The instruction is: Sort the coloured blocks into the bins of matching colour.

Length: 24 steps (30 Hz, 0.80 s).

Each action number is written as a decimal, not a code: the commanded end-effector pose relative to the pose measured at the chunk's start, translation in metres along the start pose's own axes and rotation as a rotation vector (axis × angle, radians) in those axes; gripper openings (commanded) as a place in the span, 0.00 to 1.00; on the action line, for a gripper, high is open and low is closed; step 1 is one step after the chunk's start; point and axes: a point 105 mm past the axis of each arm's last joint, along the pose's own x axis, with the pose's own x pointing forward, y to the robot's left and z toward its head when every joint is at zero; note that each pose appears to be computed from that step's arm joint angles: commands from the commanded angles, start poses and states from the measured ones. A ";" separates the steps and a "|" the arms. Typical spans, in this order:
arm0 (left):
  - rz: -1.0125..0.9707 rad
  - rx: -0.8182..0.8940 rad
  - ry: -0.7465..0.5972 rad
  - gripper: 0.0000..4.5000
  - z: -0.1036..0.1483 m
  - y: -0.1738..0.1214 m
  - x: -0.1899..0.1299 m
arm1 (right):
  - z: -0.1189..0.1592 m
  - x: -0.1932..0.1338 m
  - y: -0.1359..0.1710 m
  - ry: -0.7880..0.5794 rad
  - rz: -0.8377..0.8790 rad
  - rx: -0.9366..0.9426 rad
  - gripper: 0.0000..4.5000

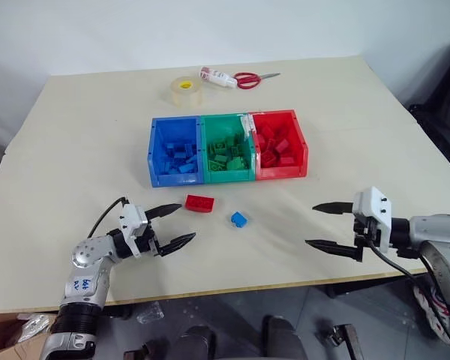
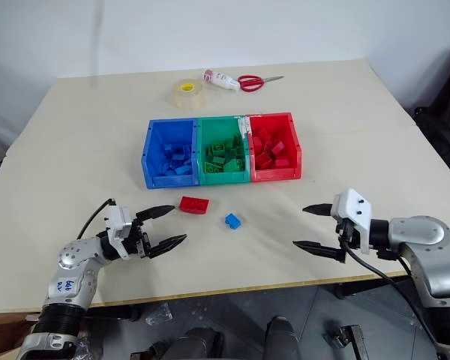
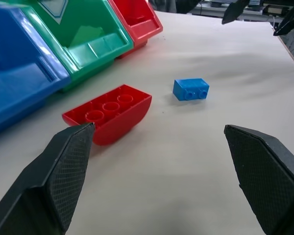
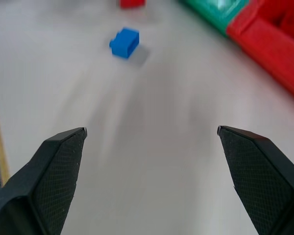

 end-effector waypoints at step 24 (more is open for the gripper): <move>-0.186 0.203 0.234 1.00 0.012 -0.045 0.127 | 0.009 -0.013 0.008 -0.059 -0.075 -0.022 0.99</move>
